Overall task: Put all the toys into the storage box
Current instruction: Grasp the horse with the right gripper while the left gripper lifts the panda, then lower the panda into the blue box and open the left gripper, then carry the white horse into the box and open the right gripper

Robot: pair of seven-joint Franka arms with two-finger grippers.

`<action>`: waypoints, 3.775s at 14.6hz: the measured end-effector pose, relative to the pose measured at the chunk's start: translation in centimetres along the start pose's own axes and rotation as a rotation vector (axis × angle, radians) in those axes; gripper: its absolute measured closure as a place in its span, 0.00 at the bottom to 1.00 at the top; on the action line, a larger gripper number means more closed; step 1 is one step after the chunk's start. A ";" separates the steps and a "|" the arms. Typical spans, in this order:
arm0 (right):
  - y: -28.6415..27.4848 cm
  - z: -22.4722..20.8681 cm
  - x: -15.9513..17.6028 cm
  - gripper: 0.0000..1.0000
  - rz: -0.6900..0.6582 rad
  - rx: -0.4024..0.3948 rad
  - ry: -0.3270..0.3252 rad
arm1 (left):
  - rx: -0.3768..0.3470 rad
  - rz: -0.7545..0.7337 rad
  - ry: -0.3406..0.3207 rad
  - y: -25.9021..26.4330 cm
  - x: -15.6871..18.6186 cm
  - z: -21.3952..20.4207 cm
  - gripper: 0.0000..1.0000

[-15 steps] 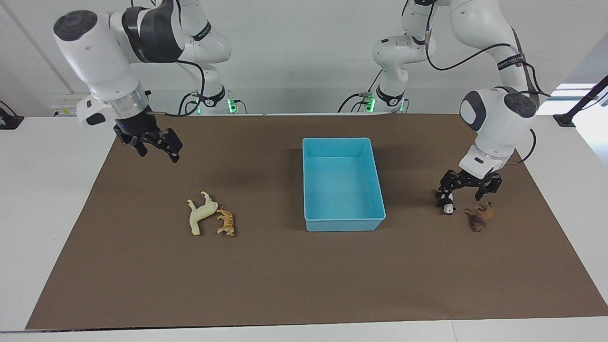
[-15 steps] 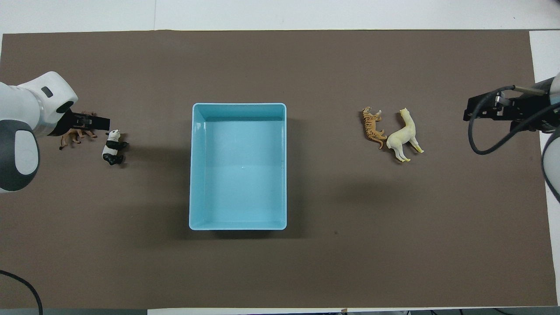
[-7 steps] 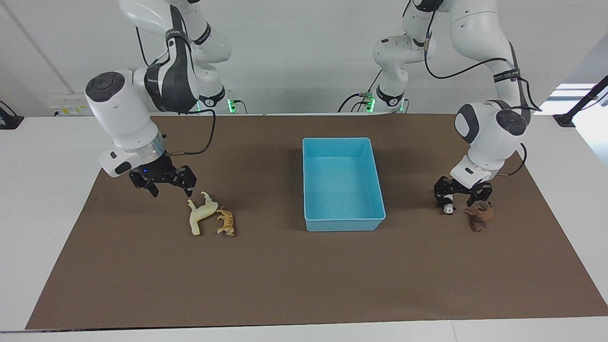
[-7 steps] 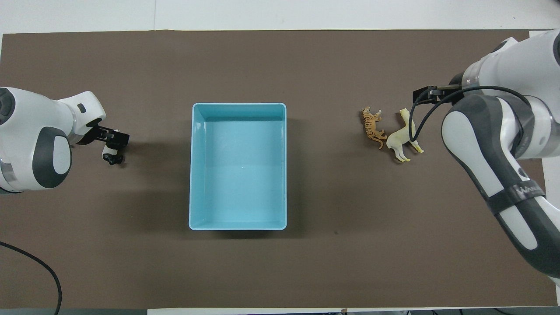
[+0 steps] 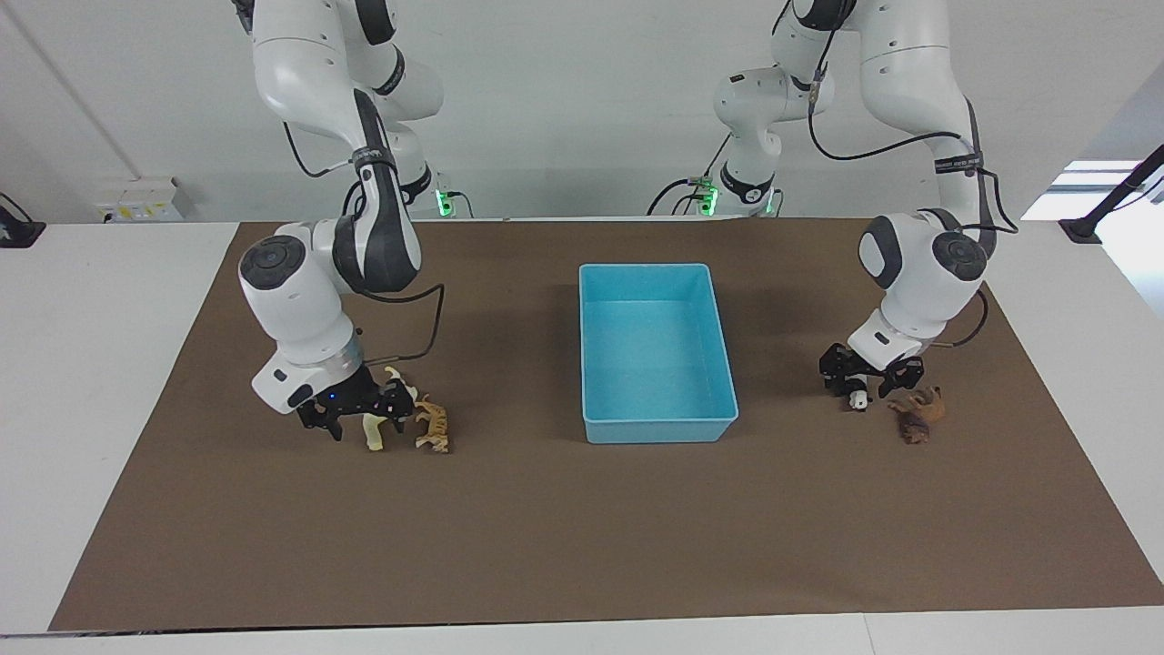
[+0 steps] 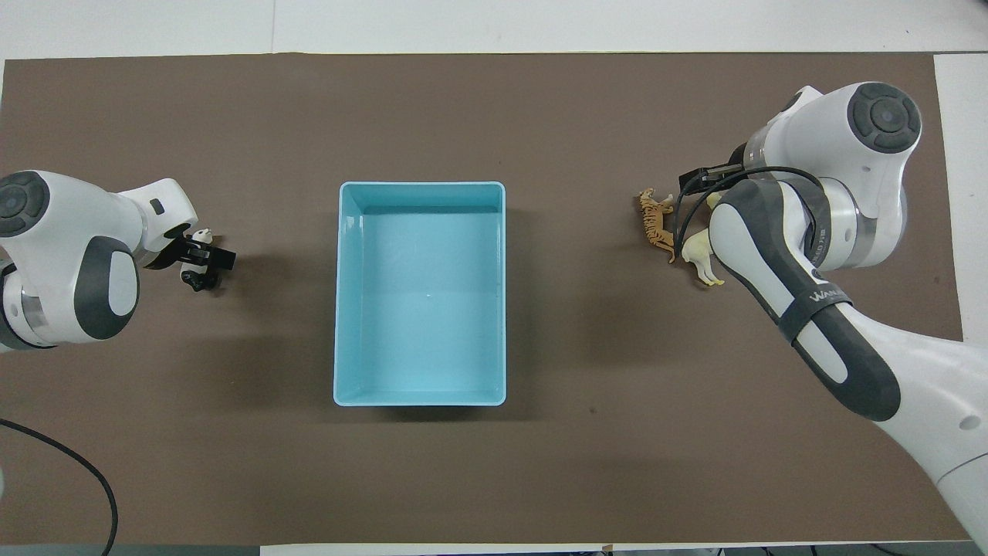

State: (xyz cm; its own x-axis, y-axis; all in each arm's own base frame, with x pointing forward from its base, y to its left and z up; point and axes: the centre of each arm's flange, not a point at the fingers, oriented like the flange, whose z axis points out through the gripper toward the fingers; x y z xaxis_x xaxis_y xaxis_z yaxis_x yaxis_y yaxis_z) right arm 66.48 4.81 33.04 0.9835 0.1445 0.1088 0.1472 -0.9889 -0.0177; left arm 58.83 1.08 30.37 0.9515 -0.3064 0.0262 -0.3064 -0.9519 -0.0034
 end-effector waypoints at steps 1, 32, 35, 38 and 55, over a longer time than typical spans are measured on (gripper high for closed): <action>0.5 0.4 -0.1 0.00 -0.023 -0.001 -0.006 | -0.001 0.000 -0.004 0.0 -0.1 0.2 0.08; 1.7 -2.3 -0.3 0.75 0.037 0.074 -0.009 | -0.021 -0.445 0.044 20.4 4.9 -15.1 0.00; 0.3 -6.4 1.7 0.75 0.153 0.135 0.004 | -0.003 -0.345 0.056 10.5 4.5 -15.3 0.00; -6.0 -11.4 3.7 0.75 0.279 0.161 0.005 | 0.024 -0.233 0.096 2.8 3.4 -15.5 0.00; -33.9 -12.6 1.0 0.54 0.624 0.243 -0.006 | 0.182 -0.048 0.217 -8.8 4.6 -2.6 0.00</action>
State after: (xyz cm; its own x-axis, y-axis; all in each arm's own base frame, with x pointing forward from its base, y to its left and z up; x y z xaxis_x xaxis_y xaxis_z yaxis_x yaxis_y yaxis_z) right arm 61.16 38.10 46.24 0.8923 -0.4514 -0.0002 -0.4308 -0.8515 -0.2990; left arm 65.80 8.06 33.11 0.9310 -0.2712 0.2443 -0.2325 -0.9566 -0.1760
